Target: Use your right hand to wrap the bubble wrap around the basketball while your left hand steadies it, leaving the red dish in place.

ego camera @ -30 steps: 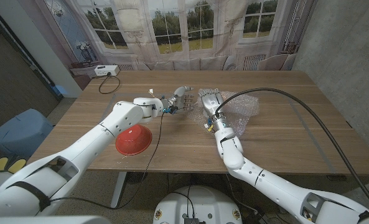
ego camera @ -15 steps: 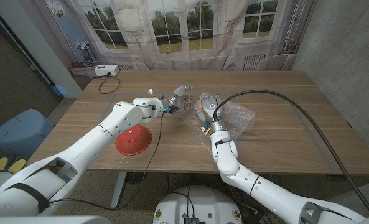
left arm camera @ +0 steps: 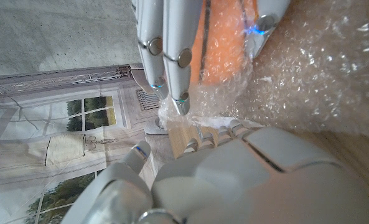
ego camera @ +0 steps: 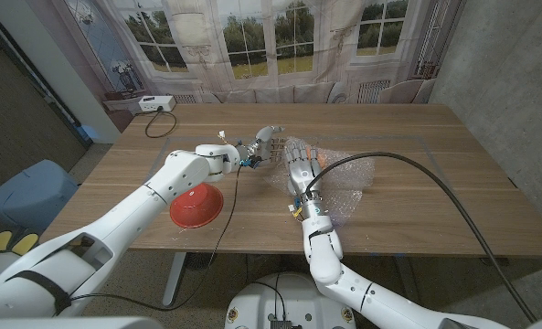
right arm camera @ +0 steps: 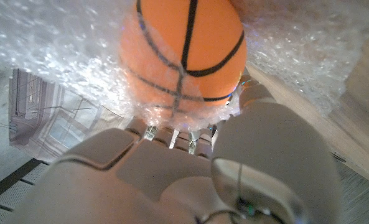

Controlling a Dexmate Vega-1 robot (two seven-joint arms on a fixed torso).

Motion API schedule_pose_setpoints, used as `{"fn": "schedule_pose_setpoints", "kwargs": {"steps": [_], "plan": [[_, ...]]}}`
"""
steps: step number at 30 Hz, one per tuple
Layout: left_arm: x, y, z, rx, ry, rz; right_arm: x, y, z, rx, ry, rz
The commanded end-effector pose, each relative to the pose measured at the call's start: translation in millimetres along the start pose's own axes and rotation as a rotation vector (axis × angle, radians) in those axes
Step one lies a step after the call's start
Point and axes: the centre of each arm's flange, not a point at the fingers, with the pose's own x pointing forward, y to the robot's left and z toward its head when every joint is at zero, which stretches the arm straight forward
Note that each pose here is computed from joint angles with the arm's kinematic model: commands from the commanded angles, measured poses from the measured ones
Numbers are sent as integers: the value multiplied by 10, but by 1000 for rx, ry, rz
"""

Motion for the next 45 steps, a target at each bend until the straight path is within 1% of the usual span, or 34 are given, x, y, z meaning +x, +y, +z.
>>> {"fn": "schedule_pose_setpoints", "kwargs": {"steps": [1, 4, 8, 9, 11, 12, 13, 14, 15, 17, 19, 24, 26, 31, 36, 38, 41, 43, 45], "plan": [[-15, 2, -5, 1, -2, -3, -102, 37, 0, -8, -32, -55], [-16, 13, -11, 0, 1, -3, -77, 10, -46, 33, -51, -75], [-14, 22, -18, -1, 0, -3, -32, -27, -98, 76, -60, -91], [-12, 24, -22, -3, 0, -6, -25, -44, -129, 110, -73, -110], [-11, 26, -24, -3, 0, -8, -24, -61, -143, 128, -77, -119], [-12, 35, -26, -3, -6, -4, -27, -89, -170, 177, -96, -139], [-12, 35, -26, -3, -7, -4, -28, -89, -170, 181, -98, -141], [-11, 40, -24, 1, -15, -4, -26, -104, -189, 216, -106, -149], [-12, 47, -20, 11, -39, 6, -22, -129, -213, 270, -108, -178], [-19, 51, -9, 22, -68, 10, -3, -148, -253, 345, -114, -183], [-29, 56, 1, 35, -110, 33, 15, -159, -290, 400, -120, -203], [-77, 56, 22, 78, -255, 108, 58, -169, -371, 534, -115, -233], [-106, 48, 30, 85, -294, 132, 83, -166, -406, 592, -111, -244], [-185, 24, 39, 98, -359, 197, 150, -170, -500, 736, -82, -279], [-244, 10, 49, 144, -455, 267, 249, -207, -590, 880, -93, -261], [-263, 14, 56, 170, -500, 296, 295, -224, -628, 944, -99, -238], [-272, 30, 54, 174, -569, 297, 370, -257, -695, 1029, -117, -196], [-279, 47, 45, 173, -603, 297, 416, -278, -732, 1084, -121, -170], [-281, 70, 32, 161, -633, 279, 458, -300, -765, 1131, -137, -150]]}}
